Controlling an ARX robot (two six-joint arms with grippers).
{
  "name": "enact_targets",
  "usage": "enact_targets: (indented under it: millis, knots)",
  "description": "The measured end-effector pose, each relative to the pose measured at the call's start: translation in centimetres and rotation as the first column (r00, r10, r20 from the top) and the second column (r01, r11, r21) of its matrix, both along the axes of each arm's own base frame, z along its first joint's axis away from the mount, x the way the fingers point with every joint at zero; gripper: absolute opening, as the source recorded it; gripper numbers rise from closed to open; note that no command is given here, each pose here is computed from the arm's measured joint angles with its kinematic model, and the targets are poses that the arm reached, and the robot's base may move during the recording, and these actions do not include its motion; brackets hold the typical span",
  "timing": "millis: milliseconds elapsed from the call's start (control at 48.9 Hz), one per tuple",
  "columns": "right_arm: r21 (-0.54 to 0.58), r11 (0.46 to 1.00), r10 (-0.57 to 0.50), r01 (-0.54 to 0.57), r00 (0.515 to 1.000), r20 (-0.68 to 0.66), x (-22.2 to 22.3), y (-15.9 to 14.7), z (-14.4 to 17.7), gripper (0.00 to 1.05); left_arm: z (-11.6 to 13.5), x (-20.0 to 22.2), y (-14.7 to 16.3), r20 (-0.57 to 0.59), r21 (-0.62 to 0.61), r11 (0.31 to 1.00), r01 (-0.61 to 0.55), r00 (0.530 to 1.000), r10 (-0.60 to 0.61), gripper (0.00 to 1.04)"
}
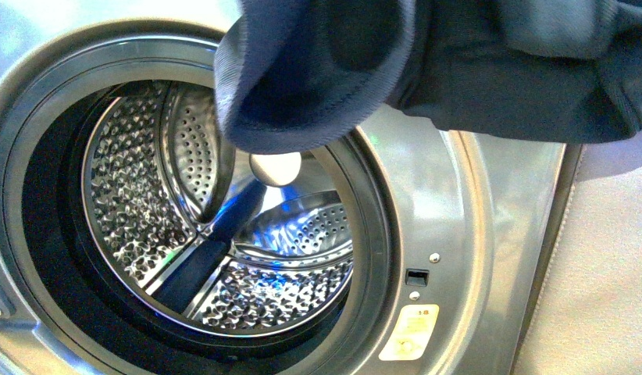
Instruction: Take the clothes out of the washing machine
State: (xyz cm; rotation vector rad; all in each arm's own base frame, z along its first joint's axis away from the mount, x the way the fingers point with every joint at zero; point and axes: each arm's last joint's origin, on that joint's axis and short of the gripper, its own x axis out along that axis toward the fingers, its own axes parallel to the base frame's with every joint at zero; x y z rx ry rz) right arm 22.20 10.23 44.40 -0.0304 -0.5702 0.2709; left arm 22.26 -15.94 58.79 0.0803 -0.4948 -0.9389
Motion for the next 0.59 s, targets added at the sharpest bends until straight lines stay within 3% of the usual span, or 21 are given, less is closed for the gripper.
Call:
enact_targets:
  millis: [205,593]
  knots:
    - [0.024,1.000,0.008,-0.009,0.999,0.037,-2.8,-2.4,-0.1,0.12,0.1,-0.2,0.1,0.006,-0.002,1.000,-0.001,1.000,0.001,1.00]
    - [-0.020,1.000,-0.011,0.014,0.989,0.146,-9.5,-9.4,0.5,0.12,0.2,-0.2,0.2,0.007,-0.003,1.000,-0.001,1.000,0.001,0.98]
